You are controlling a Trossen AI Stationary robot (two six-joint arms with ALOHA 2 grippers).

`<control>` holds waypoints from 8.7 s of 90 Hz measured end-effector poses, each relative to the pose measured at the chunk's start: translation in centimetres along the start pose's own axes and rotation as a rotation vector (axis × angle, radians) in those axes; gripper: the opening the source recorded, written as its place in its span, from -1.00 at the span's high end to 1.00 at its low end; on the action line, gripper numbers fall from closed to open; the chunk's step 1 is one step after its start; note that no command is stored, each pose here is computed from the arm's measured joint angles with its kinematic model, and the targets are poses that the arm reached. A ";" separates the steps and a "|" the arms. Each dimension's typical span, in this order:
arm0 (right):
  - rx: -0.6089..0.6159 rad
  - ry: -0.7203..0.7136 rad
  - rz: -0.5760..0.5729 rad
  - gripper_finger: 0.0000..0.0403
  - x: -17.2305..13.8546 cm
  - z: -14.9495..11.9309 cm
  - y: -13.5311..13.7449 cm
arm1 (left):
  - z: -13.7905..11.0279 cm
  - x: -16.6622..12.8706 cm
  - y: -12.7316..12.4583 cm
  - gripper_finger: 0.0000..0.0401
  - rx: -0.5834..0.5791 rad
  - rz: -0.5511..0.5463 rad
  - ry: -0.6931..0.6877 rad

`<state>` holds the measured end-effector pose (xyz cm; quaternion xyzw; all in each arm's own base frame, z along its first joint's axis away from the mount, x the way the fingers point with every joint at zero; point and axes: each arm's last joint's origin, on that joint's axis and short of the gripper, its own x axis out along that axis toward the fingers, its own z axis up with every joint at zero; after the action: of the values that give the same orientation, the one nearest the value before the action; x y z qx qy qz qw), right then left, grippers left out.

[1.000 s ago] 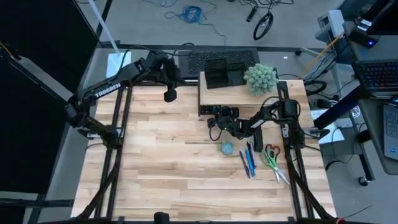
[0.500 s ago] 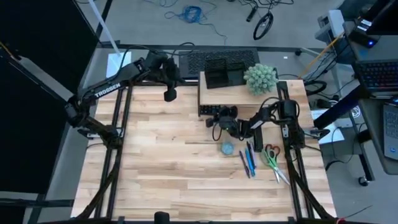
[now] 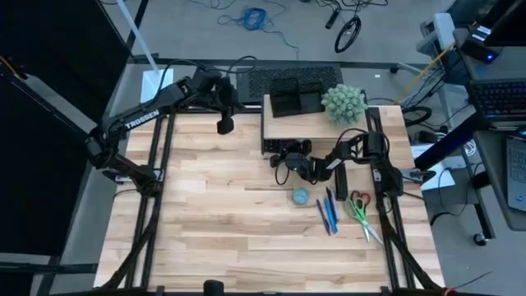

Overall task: Pick and place office supplies into organizer
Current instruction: Remove the black calculator from under the wooden shelf, then remove the black desk organizer from the wooden shelf

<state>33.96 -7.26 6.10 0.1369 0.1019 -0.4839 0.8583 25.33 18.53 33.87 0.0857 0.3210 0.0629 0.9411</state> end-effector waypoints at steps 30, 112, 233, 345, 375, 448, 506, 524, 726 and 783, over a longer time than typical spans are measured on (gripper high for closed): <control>-0.127 0.137 0.100 1.00 -3.2 0.2 1.8 | 0.0 0.0 0.0 0.84 0.000 0.001 -0.001; -0.260 0.407 0.682 1.00 -9.7 0.1 5.6 | 0.1 0.1 -0.3 0.84 -0.075 -0.009 -0.001; -0.644 0.766 0.580 1.00 -7.9 4.6 4.7 | -8.8 2.6 -8.9 0.84 -0.203 -0.197 0.211; -0.486 0.578 0.725 1.00 -8.1 7.1 7.2 | -9.8 2.4 -10.3 0.84 -0.166 -0.196 0.172; -0.312 0.277 0.693 1.00 -10.1 19.6 1.8 | -6.4 -0.7 -8.7 0.84 -0.089 0.003 -0.008; -0.362 0.330 0.035 -0.47 -14.5 39.3 -11.5 | -4.8 -2.2 -4.7 0.84 -0.082 0.223 -0.192; -0.267 0.240 0.157 -0.55 -10.3 35.8 -12.8 | -5.1 -0.8 -4.0 0.36 -0.106 0.239 -0.179; -0.454 0.247 0.303 -0.55 -4.9 33.8 -10.3 | -5.3 -0.7 -4.1 0.33 -0.086 0.236 -0.160; -0.851 0.397 0.458 0.99 3.9 35.4 -5.5 | -5.4 -0.7 -3.9 0.33 -0.070 0.292 -0.129; -0.851 0.388 0.529 1.00 -0.6 38.0 -2.6 | -5.4 -0.7 -3.9 0.33 -0.073 0.292 -0.129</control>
<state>33.02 -20.70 41.76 -0.1150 0.4077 -0.1328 0.8960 21.67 15.21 29.27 0.1011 0.2416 0.2047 0.9431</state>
